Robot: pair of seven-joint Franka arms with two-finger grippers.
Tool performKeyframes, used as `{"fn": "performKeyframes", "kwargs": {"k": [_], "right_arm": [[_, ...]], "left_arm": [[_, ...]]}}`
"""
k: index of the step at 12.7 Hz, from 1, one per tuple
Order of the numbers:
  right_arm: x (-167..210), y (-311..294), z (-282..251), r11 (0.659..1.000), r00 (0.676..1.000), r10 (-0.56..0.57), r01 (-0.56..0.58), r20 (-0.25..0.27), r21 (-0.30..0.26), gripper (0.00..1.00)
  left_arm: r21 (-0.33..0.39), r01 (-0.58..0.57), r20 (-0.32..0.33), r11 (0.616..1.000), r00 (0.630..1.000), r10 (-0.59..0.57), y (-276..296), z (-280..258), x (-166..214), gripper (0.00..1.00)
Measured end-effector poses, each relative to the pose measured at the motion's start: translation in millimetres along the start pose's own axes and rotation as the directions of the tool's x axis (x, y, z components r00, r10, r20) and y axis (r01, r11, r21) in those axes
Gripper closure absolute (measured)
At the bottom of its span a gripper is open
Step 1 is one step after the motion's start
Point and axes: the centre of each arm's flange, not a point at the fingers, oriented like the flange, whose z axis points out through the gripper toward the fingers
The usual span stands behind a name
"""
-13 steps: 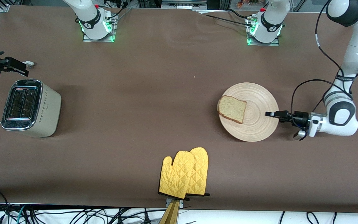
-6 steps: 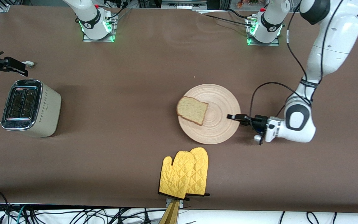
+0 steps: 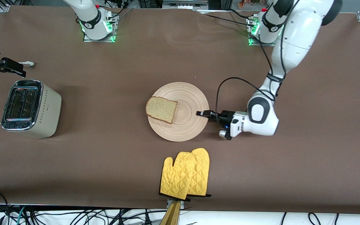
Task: Move plate and put bread in toaster
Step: 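Slide the plate with the left gripper toward the table middle, then release the plate with the left gripper while the right gripper reaches the bread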
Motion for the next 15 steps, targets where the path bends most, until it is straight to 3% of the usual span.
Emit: {"fn": "performKeyframes", "kwargs": {"k": [3,7,8,12,15], "right_arm": [[2.5,0.5,3.5,1.0,1.0,0.002,-0.002,0.005,-0.001,0.0],[17.8,-6.3,31.0,1.0,0.998,-0.008,0.008,0.057,-0.002,0.0],[25.1,-14.1,43.0,1.0,0.997,-0.02,0.02,0.076,0.003,0.0],[44.4,-102.7,92.8,0.982,0.971,-0.182,0.172,0.154,0.076,0.01],[55.5,-151.9,142.3,0.982,0.98,-0.13,0.107,0.151,0.154,0.01]], "left_arm": [[0.065,0.001,-0.012,0.998,1.0,0.0,-0.5,51.2,-7.9,0.9],[0.062,0.024,-0.039,0.998,0.999,-0.022,-3.5,78.5,-13.2,0.9],[0.047,0.038,-0.05,0.998,0.998,-0.035,-6.9,81.7,-13.6,0.83],[0.038,0.016,-0.081,0.999,0.997,-0.013,-18.2,67.5,-8.5,0.39],[-0.002,0.005,-0.074,1.0,0.997,-0.005,-28.6,22.2,-1.8,0.05]]}}
